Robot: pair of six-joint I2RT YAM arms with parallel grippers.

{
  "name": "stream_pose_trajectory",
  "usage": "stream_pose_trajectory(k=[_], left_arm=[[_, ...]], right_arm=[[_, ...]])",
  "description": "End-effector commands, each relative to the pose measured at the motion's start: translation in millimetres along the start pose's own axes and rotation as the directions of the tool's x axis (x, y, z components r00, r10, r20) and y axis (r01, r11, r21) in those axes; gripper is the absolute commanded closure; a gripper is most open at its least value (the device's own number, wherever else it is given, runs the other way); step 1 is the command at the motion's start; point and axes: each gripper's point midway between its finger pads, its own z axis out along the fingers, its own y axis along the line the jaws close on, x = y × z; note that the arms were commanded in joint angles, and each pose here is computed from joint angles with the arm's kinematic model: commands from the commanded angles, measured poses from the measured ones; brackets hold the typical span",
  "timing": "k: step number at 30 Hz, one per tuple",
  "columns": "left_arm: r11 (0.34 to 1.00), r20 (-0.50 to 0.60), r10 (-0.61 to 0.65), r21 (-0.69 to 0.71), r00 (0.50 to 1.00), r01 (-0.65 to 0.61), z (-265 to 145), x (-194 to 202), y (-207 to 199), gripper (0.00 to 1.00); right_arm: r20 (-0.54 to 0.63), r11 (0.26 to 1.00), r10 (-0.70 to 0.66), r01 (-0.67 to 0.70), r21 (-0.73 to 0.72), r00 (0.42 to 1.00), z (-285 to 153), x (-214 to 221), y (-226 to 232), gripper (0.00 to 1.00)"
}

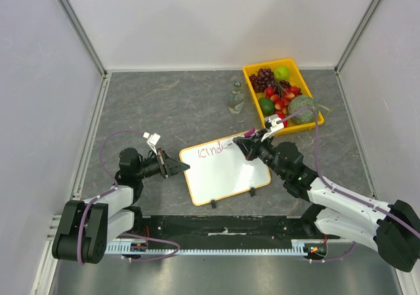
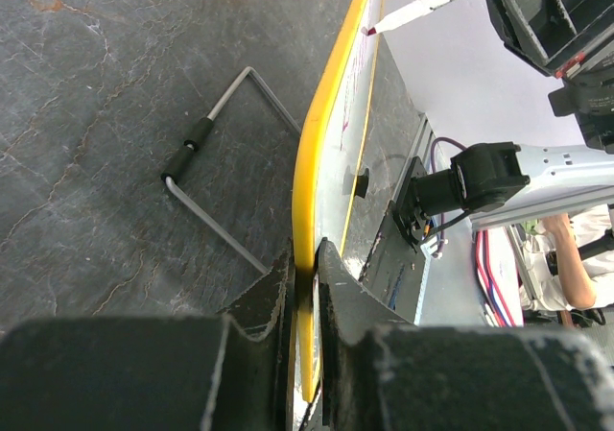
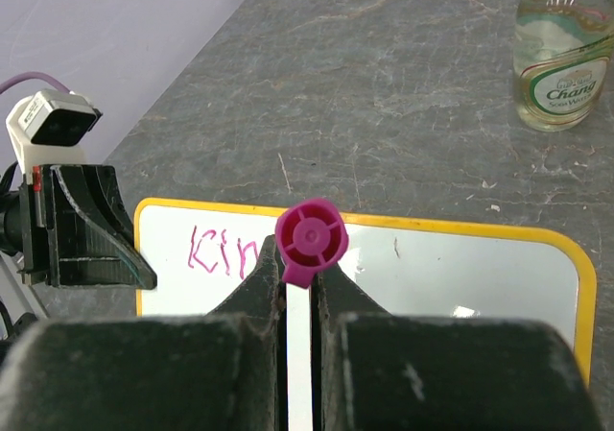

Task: Write a sentence on the whiteboard

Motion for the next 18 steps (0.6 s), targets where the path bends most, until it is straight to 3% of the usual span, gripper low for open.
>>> stream_pose_trajectory(k=[1,18], left_arm=[[0.999,0.008,0.042,0.007,0.999,-0.042,2,-6,-1,0.98],[0.999,0.009,0.042,0.006,0.999,-0.042,2,-7,0,0.98]], right_arm=[[-0.01,1.0,0.0,0.0,-0.011,1.0,-5,6,-2,1.0],[0.057,0.999,0.001,-0.003,0.033,0.998,4,-18,-3,1.0]])
